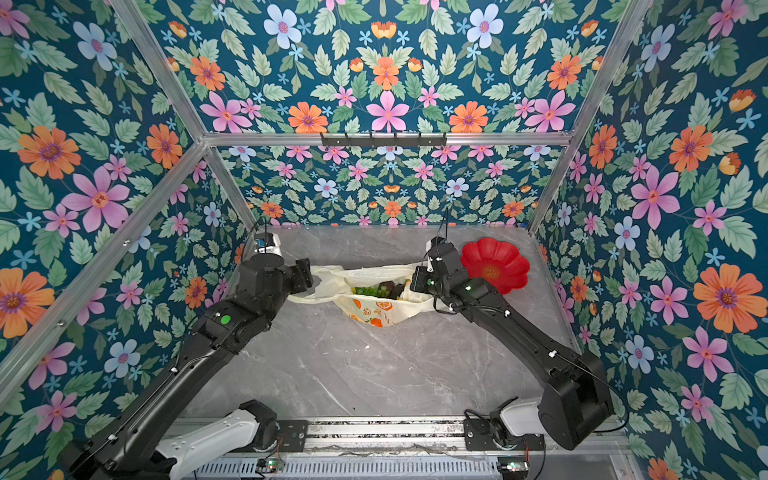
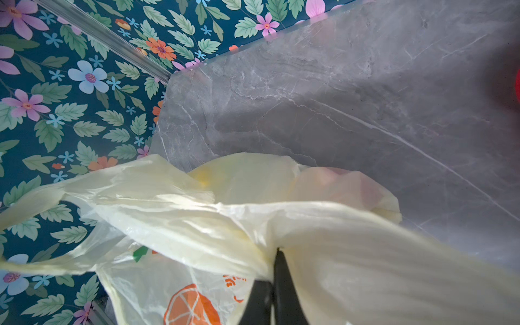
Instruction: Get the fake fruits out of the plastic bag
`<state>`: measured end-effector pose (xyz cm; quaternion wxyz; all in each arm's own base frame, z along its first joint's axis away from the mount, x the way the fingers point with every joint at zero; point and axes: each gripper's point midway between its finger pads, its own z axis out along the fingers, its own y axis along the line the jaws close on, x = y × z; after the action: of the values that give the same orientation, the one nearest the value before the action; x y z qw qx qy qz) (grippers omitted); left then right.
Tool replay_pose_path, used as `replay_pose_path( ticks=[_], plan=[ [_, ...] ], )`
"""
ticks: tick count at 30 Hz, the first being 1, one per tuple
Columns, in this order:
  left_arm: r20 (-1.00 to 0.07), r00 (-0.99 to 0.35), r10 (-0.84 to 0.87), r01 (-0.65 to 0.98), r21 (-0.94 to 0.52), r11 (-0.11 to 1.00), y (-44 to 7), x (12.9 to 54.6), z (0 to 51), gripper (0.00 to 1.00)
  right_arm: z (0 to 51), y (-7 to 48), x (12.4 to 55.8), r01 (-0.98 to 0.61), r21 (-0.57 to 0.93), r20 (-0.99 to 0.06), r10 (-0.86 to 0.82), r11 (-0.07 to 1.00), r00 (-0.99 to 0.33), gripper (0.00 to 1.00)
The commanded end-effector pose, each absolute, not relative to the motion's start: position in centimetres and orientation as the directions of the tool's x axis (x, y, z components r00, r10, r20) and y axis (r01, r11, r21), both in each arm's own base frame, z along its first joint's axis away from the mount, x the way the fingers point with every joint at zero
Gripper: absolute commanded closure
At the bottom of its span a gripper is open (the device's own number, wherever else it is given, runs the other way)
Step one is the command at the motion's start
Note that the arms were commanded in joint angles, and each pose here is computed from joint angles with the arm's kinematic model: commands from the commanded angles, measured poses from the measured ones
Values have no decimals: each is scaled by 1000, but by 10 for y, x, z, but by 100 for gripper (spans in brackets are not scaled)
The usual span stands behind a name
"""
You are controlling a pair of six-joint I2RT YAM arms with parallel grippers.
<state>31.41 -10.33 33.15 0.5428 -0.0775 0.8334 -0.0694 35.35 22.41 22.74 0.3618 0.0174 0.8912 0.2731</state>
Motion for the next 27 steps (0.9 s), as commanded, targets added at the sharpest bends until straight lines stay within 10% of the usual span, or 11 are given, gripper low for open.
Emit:
replay_pose_path(
  ticks=[1,6,13,27],
  plan=[
    [-886,-431,-173,-15,-185,983,-115,304,338,27,230,222,356,-163,474,-654,222,865,-723,100],
    [-862,-466,-197,329,-375,867,-220,278,346,29,228,223,357,-160,468,-656,220,869,-722,100],
    [-781,-610,-134,315,-394,864,-277,293,275,29,228,229,352,-176,461,-661,205,870,-721,100],
    [-714,-697,-70,85,-180,980,-239,314,187,19,213,224,346,-169,425,-663,179,889,-727,100]
  ],
)
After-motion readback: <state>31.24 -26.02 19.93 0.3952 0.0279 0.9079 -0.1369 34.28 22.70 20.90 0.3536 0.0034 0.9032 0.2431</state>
